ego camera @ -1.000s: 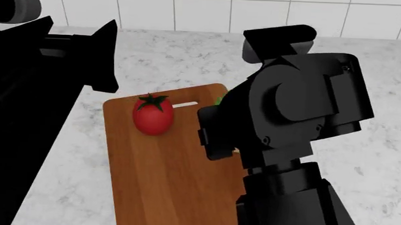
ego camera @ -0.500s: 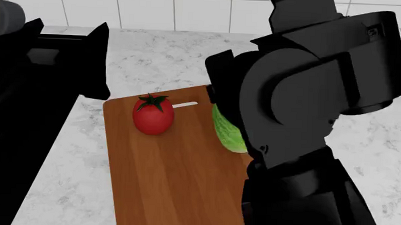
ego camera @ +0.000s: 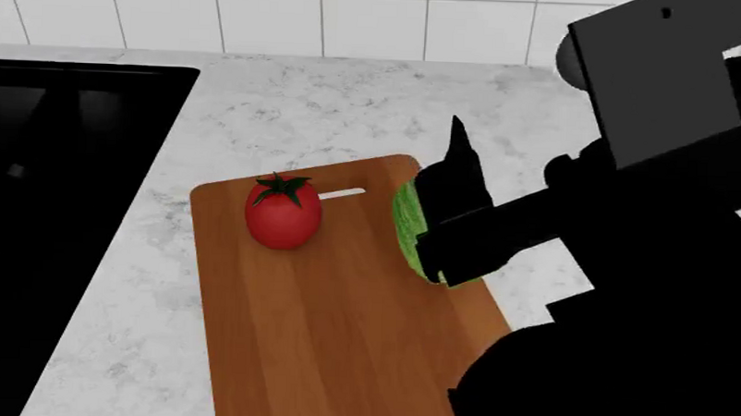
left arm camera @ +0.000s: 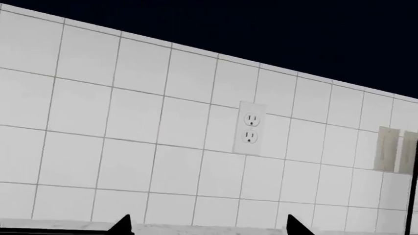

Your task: Pick the vegetables from the sink and place them on the cutting board.

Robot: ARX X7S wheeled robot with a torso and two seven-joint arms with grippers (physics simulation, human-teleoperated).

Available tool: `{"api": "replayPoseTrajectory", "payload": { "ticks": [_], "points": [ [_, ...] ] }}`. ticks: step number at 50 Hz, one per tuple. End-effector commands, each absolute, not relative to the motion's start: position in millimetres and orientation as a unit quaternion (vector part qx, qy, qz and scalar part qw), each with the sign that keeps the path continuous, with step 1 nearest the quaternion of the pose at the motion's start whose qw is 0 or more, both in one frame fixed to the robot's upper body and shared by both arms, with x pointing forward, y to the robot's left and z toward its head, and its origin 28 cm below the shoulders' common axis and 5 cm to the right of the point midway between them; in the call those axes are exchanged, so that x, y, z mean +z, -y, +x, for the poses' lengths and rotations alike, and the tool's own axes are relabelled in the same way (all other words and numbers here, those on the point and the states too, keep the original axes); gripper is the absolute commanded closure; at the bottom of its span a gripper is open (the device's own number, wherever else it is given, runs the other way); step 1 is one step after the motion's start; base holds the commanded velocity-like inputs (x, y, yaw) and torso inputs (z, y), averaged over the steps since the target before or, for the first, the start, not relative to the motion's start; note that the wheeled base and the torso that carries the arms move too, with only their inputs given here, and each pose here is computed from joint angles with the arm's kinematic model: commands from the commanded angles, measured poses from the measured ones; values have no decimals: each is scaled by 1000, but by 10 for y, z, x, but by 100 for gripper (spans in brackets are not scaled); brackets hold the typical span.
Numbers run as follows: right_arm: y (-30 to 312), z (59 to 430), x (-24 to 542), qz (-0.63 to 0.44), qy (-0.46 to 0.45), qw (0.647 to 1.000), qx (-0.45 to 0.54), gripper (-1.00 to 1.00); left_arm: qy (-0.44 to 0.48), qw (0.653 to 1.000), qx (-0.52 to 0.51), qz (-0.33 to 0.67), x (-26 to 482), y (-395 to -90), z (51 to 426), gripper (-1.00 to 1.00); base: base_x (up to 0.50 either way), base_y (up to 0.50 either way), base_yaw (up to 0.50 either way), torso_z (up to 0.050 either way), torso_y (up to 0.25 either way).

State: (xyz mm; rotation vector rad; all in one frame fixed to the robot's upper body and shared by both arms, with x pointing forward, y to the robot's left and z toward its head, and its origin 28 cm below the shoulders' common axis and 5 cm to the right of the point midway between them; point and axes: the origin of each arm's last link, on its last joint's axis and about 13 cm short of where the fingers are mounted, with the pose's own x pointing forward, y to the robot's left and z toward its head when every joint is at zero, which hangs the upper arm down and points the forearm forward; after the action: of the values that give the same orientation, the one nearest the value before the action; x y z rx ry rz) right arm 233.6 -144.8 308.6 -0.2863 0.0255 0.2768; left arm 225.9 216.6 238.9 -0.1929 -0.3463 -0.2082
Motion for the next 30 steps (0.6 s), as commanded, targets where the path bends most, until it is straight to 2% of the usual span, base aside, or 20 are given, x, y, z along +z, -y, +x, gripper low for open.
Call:
{"api": "replayPoseTrajectory", "payload": {
  "ticks": [1, 11, 17, 22, 25, 27, 30],
  "points": [
    [1549, 1969, 2822, -81, 81, 985, 131, -100, 270, 946, -135, -120, 2253, -2277, 1971, -100, 0, 0, 0, 0, 0],
    [1634, 1777, 2627, -38, 181, 977, 104, -100, 297, 932, -145, -149, 2191, -2297, 1875, -100, -1, 0, 0, 0, 0],
    [1775, 1847, 2447, -10, 216, 974, 73, -100, 315, 923, -168, -146, 2225, -2256, 1797, -100, 0, 0, 0, 0, 0],
    [1737, 1804, 2259, 11, 247, 967, 54, -100, 315, 922, -175, -144, 2205, -2241, 1762, -100, 0, 0, 0, 0, 0],
    [1767, 1705, 2286, -20, 259, 965, 29, -100, 318, 920, -172, -151, 2229, -2255, 1732, -100, 0, 0, 0, 0, 0],
    [1637, 1648, 2340, -5, 269, 962, 52, -100, 323, 919, -167, -151, 2239, -2263, 1708, -100, 0, 0, 0, 0, 0],
    [1571, 1599, 2356, -7, 276, 960, 35, -100, 325, 919, -162, -153, 2237, -2277, 1703, -100, 0, 0, 0, 0, 0]
  ]
}}
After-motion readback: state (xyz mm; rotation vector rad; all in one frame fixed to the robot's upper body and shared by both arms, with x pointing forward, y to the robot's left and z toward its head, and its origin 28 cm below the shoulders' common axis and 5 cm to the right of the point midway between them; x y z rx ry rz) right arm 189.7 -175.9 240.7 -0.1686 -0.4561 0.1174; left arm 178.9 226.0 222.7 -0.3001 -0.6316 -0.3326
